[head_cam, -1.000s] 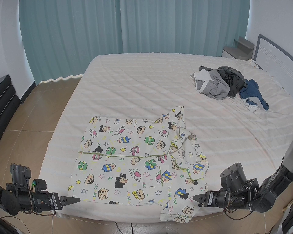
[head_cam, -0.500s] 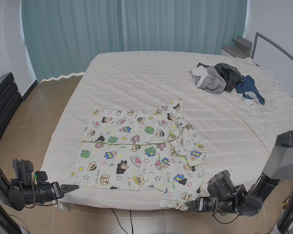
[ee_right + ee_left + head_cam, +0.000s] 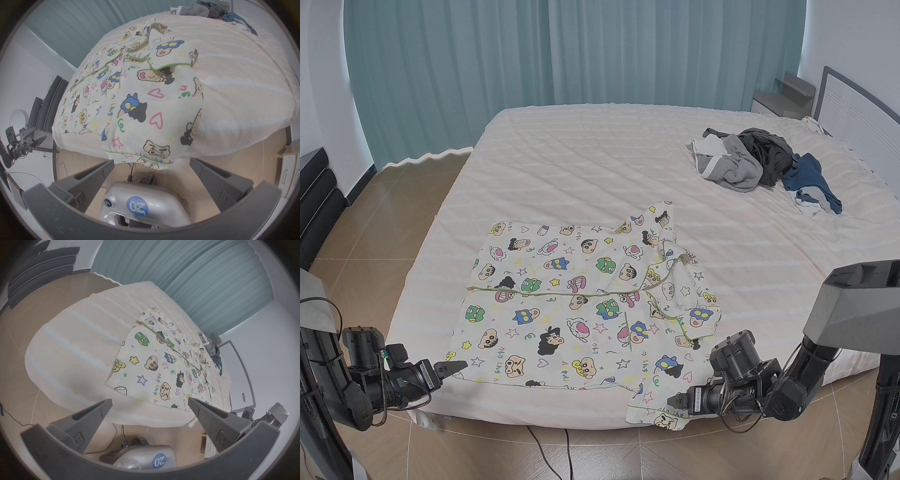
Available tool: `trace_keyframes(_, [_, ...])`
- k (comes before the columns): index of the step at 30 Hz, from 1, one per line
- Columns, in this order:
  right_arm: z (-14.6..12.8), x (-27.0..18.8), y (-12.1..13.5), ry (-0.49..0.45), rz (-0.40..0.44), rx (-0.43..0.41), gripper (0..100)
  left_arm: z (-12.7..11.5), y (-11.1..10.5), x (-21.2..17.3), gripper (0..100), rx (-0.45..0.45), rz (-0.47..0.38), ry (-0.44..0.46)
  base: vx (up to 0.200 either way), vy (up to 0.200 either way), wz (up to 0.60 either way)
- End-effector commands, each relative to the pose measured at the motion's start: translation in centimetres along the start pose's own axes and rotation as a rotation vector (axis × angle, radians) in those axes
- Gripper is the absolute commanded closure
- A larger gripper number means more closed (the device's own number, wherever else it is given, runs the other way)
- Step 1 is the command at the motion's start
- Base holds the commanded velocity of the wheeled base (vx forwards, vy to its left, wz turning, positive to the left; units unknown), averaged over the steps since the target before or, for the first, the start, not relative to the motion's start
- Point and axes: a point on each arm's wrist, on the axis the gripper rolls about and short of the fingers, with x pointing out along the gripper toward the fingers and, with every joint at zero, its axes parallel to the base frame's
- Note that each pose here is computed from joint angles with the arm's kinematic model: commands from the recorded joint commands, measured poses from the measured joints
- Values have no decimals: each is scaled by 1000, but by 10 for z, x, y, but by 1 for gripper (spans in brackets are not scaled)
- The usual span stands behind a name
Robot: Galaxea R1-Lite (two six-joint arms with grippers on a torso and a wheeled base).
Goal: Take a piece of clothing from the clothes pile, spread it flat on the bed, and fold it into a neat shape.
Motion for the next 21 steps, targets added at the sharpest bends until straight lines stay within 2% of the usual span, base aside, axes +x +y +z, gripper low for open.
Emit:
trace_keyframes(1, [10, 16, -16, 9, -24, 6, 0, -5, 7, 11, 0, -16, 10, 29, 0, 0, 0])
trace_keyframes(6, [12, 18, -24, 32, 9, 5, 0, 2, 4, 21, 0, 7, 21, -5, 0, 0, 0])
trace_keyframes(9, [7, 26, -36, 62, -16, -49, 0, 5, 2, 33, 0, 21, 54, -28, 0, 0, 0])
trace_keyframes(15, [5, 34, -31, 24, 14, -85, 0, 10, -10, 49, 0, -31, 44, -57, 0, 0, 0])
trace_keyframes(21, [2, 39, -28, 28, 23, -84, 0, 6, -5, 55, 0, -49, 89, -56, 0, 0, 0])
